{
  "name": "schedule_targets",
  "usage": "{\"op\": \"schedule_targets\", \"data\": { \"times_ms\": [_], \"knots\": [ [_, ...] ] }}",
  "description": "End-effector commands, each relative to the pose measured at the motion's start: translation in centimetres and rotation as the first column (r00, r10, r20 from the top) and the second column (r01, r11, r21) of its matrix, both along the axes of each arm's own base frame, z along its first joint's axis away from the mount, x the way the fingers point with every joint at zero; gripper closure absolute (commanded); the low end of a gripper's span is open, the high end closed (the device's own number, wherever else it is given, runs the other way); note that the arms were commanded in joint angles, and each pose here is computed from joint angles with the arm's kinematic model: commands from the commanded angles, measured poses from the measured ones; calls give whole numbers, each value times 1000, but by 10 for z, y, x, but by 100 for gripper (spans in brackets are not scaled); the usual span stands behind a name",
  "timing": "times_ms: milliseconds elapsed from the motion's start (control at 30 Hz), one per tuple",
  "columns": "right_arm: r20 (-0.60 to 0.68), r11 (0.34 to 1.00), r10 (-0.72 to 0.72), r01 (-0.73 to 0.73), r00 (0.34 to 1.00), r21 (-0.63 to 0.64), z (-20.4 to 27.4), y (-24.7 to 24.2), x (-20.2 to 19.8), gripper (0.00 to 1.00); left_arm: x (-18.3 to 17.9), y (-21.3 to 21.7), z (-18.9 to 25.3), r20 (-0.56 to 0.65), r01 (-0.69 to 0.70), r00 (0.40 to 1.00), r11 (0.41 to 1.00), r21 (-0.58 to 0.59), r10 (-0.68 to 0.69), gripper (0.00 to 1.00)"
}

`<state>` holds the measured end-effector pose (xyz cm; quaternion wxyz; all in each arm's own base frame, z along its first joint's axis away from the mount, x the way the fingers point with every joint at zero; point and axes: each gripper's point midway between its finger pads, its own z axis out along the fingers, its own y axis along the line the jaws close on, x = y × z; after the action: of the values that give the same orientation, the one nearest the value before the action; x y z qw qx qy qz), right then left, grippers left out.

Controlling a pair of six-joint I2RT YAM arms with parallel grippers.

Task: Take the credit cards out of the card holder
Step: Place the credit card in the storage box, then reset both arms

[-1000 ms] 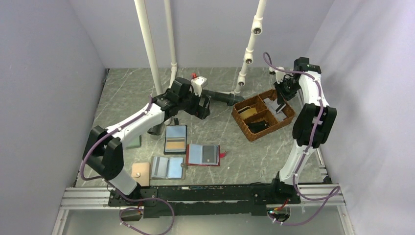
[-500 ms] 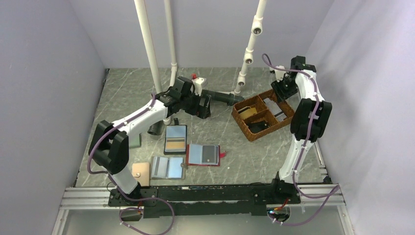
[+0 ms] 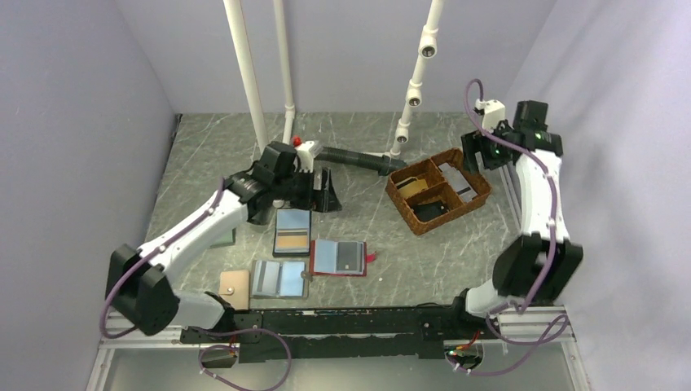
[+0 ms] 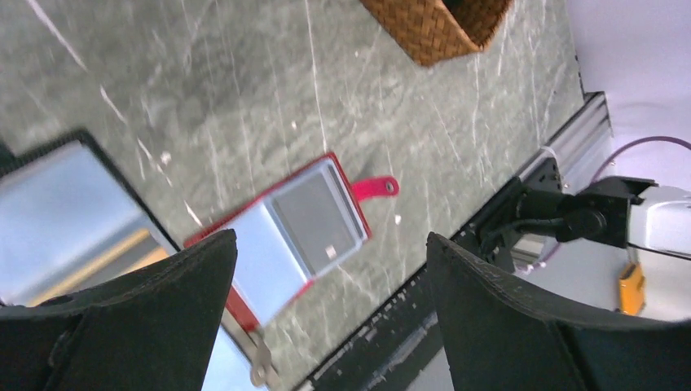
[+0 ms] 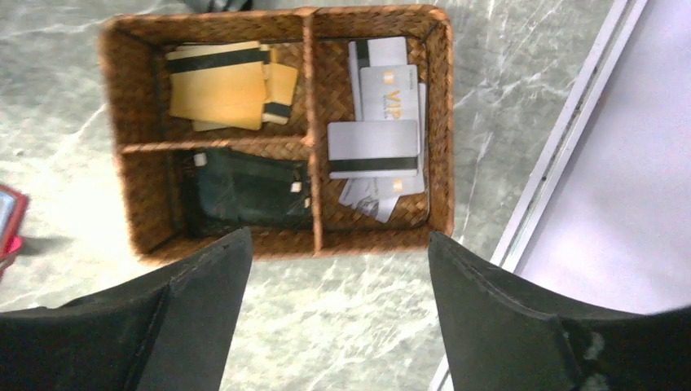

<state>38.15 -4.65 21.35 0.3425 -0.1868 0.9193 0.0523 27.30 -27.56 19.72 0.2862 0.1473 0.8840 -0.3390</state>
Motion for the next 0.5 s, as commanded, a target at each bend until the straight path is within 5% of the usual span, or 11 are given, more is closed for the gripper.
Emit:
{"op": "schedule_targets", "data": {
  "times_ms": [0, 100, 467],
  "knots": [
    [173, 996, 12, -28, 985, 85, 39, 21, -31, 10, -34, 12, 19, -43, -52, 998, 994, -94, 48, 9],
    [209, 988, 5, -37, 978, 149, 53, 33, -53, 1, -48, 15, 31, -32, -75, 997, 989, -130, 71, 9],
    [270, 954, -145, 62, 952, 294, 92, 50, -89, 0, -76, 40, 42, 46, -213, 976, 977, -7, 213, 6]
  ]
}}
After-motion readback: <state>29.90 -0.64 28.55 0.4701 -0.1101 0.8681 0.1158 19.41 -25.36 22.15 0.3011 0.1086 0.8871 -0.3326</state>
